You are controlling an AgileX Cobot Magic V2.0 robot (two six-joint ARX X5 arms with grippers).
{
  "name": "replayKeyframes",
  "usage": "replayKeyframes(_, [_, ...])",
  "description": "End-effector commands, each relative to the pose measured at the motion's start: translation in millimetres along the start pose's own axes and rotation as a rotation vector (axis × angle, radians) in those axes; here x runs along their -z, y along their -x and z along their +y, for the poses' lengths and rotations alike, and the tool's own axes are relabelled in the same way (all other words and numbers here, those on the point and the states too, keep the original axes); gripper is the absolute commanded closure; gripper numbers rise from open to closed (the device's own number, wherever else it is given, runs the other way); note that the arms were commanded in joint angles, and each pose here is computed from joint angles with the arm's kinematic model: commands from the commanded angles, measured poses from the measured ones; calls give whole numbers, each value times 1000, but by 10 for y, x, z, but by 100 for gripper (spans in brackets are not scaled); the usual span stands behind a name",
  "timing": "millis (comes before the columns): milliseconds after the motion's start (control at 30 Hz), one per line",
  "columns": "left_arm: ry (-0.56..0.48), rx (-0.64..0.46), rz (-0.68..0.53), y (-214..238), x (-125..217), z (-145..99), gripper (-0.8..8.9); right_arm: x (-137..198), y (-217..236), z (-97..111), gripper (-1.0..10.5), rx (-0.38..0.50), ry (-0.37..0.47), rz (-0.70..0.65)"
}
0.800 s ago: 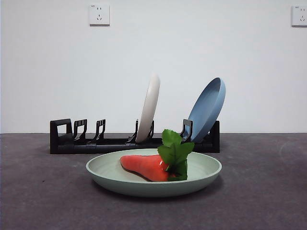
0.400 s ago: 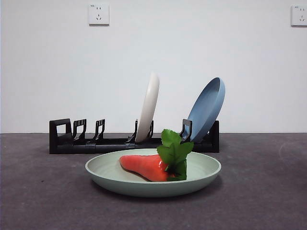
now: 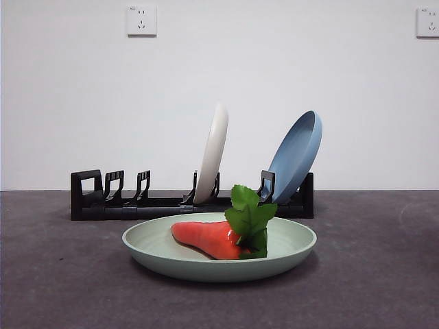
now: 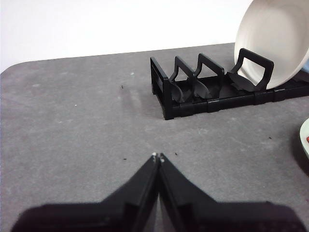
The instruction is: Take the green plate from the plate rack,put the plate on the table,take the carrot from the table,put the carrot in the plate
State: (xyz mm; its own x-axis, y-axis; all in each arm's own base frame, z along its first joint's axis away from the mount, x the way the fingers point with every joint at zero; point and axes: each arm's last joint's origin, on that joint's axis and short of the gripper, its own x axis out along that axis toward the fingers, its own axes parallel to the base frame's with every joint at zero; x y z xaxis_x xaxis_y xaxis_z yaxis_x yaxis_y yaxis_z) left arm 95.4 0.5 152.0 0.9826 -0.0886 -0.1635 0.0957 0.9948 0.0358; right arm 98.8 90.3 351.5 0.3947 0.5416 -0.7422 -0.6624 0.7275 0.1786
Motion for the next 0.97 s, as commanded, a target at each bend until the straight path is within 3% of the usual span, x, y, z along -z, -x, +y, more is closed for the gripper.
replayKeyframes(33, [11,0,8,-10,37,1,816,8,17,-1,945,5,-5,-12])
replayKeyframes(100, [11,0,8,-10,36,1,816,5,57,-42,945,49,46,-47])
replayKeyframes(267, [11,-1,8,-10,36,1,816,-18,281,-208,945,122,-38,-293])
replayKeyframes(433, [11,-1,8,-10,37,1,816,202,364,-382,945,201,-110,-520])
replayKeyframes(600, [11,-1,8,-10,37,1,816,599,163,-523,945,353,-117,-673])
replayKeyframes(767, [11,-1,8,-10,37,1,816,966,-183,-632,945,428,-97,-802])
replayKeyframes(967, [11,-1,8,-10,37,1,816,1296,-537,-775,945,571,-243,-847])
